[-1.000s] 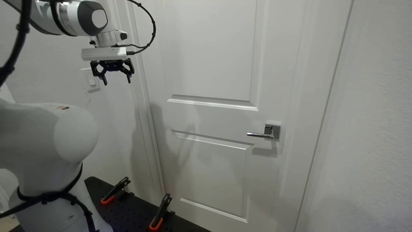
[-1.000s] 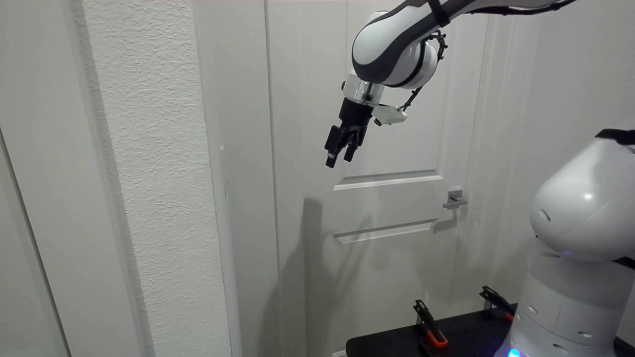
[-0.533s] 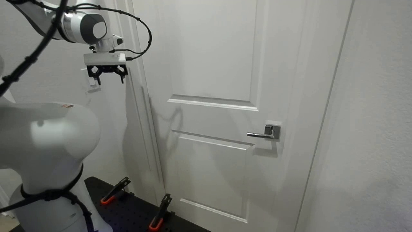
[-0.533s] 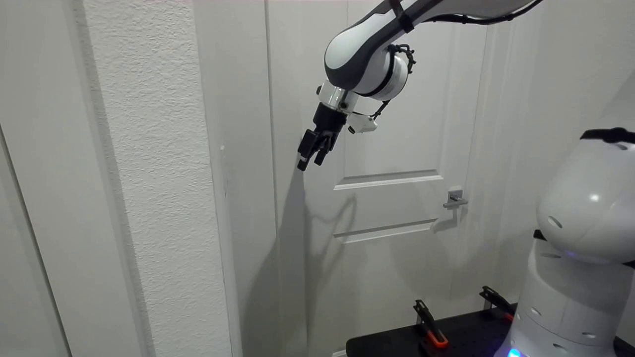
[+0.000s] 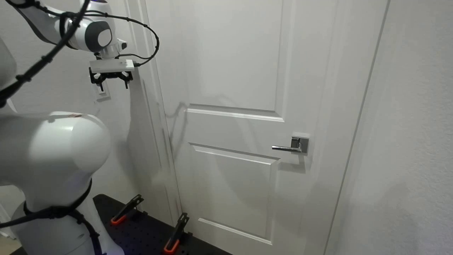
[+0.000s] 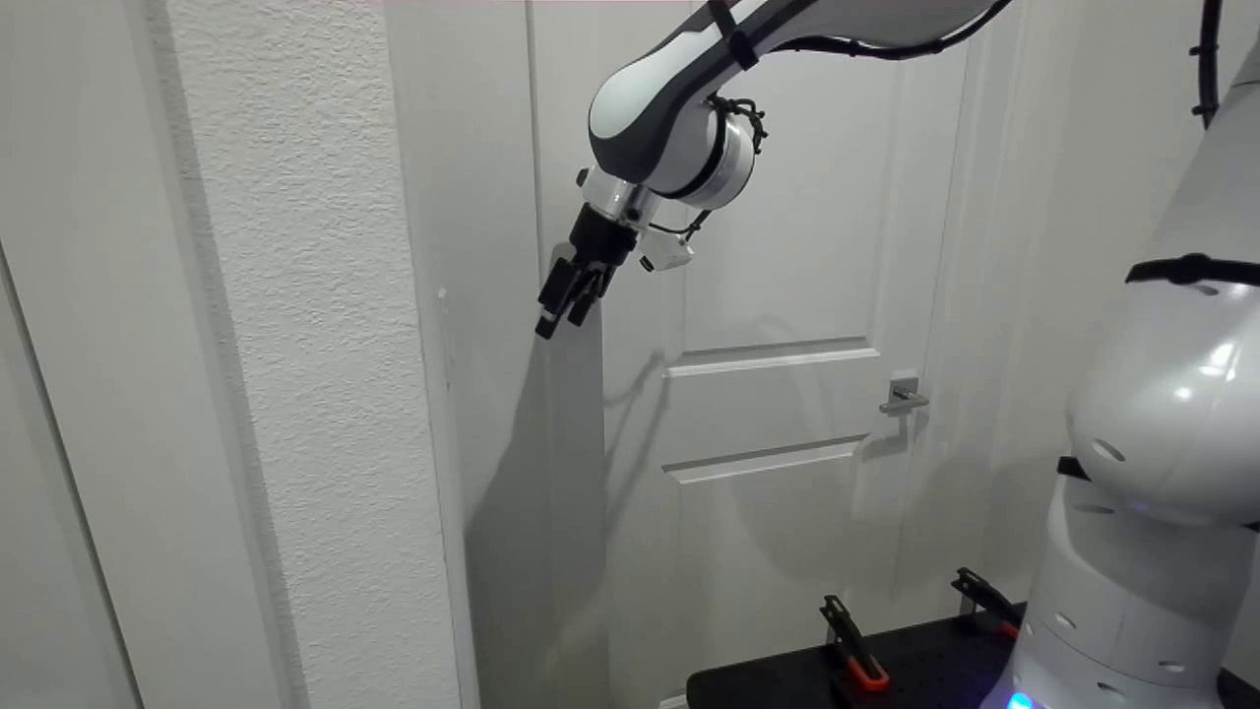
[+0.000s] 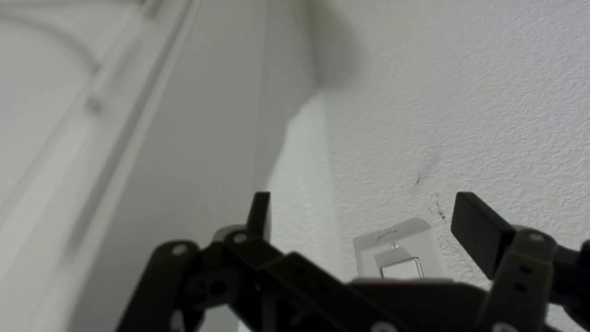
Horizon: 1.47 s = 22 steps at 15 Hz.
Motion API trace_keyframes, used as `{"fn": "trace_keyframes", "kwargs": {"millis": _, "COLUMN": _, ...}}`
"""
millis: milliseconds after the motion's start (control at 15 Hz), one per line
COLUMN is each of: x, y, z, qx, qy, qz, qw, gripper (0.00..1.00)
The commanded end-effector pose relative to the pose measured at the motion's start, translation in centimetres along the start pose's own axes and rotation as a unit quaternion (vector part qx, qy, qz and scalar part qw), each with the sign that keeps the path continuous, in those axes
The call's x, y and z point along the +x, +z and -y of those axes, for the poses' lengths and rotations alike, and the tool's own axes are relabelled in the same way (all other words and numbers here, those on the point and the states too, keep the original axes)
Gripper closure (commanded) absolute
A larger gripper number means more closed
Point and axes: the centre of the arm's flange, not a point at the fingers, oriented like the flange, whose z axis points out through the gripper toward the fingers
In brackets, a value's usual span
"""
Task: Switch the light on then off again.
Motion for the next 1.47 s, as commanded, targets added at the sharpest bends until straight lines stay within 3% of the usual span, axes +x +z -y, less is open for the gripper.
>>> {"fn": "trace_keyframes", "kwargs": {"millis": 0, "x": 2.6, "y": 1.1, "z": 0.4, "qx": 0.002, "qy": -0.035, "qz": -0.021, "qw": 0.9992, "gripper": 0.00}}
{"fn": "trace_keyframes", "kwargs": {"millis": 400, "x": 4.9, "y": 2.1, "z": 2.4, "qx": 0.004, "qy": -0.068, "qz": -0.028, "qw": 0.9972, "gripper": 0.00}}
{"fn": "trace_keyframes", "kwargs": {"millis": 467, "x": 5.2, "y": 2.3, "z": 2.8, "qx": 0.004, "qy": -0.074, "qz": -0.030, "qw": 0.9968, "gripper": 0.25}}
{"fn": "trace_keyframes", "kwargs": {"millis": 600, "x": 5.8, "y": 2.4, "z": 3.4, "qx": 0.002, "qy": -0.081, "qz": -0.035, "qw": 0.9961, "gripper": 0.34}}
{"fn": "trace_keyframes", "kwargs": {"millis": 1133, "x": 6.9, "y": 3.5, "z": 5.3, "qx": -0.016, "qy": -0.121, "qz": -0.043, "qw": 0.9916, "gripper": 0.95}}
{"fn": "trace_keyframes", "kwargs": {"millis": 1200, "x": 7.0, "y": 3.8, "z": 5.3, "qx": -0.020, "qy": -0.125, "qz": -0.044, "qw": 0.9910, "gripper": 1.00}}
{"fn": "trace_keyframes", "kwargs": {"millis": 1400, "x": 7.3, "y": 4.6, "z": 5.7, "qx": -0.027, "qy": -0.135, "qz": -0.047, "qw": 0.9894, "gripper": 1.00}}
